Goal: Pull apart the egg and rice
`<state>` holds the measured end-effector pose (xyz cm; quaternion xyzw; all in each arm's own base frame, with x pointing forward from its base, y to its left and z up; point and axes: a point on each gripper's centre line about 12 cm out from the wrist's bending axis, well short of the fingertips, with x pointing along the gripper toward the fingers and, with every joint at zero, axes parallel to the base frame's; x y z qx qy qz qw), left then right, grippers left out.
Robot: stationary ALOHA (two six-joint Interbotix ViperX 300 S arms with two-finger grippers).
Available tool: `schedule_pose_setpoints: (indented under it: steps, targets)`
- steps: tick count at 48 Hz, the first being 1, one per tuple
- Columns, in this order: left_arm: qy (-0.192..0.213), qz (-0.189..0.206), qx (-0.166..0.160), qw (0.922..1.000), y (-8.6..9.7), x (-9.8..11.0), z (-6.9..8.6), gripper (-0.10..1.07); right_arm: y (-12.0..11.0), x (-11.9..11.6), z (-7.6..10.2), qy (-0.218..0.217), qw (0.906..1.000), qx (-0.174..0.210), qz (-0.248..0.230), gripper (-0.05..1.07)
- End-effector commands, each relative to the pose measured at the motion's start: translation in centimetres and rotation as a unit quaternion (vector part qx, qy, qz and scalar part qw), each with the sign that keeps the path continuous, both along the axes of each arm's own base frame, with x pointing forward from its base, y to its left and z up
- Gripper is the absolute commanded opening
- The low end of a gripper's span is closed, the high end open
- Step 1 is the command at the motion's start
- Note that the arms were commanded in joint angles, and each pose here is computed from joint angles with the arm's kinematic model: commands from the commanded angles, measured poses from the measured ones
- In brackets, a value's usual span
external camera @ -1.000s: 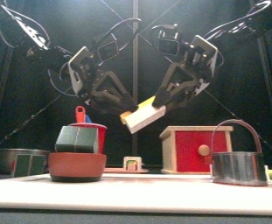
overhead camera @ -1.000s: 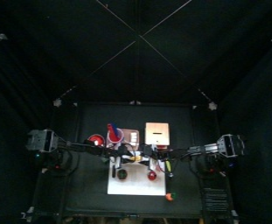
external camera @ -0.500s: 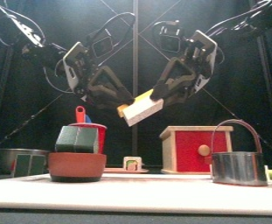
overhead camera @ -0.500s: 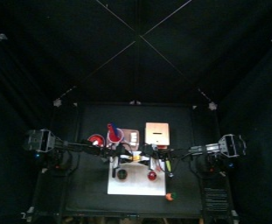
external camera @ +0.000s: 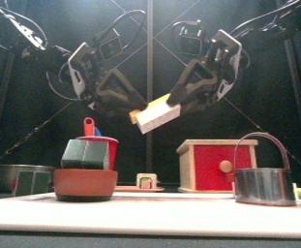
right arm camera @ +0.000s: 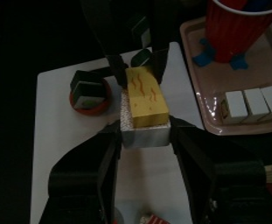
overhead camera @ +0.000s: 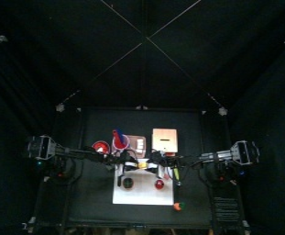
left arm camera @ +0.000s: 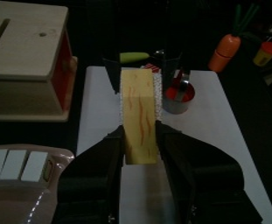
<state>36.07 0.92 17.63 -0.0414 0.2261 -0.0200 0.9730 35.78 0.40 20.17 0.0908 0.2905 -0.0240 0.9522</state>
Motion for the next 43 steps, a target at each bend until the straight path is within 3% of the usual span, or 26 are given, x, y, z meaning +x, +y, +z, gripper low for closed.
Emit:
schedule_pose_setpoints:
  steps: [1, 43]
  targets:
    - [0.005, 0.005, 0.000, 1.0000, 0.27, -0.59, -0.13, 0.63, 0.04, -0.35, 1.23, -0.016, 0.9999, 0.002, -0.001, 0.60]
    - [0.013, 0.009, -0.003, 0.9999, 0.29, -1.49, -0.57, 0.61, 0.02, -0.99, 1.40, -0.018, 0.9998, 0.009, -0.006, 0.60]
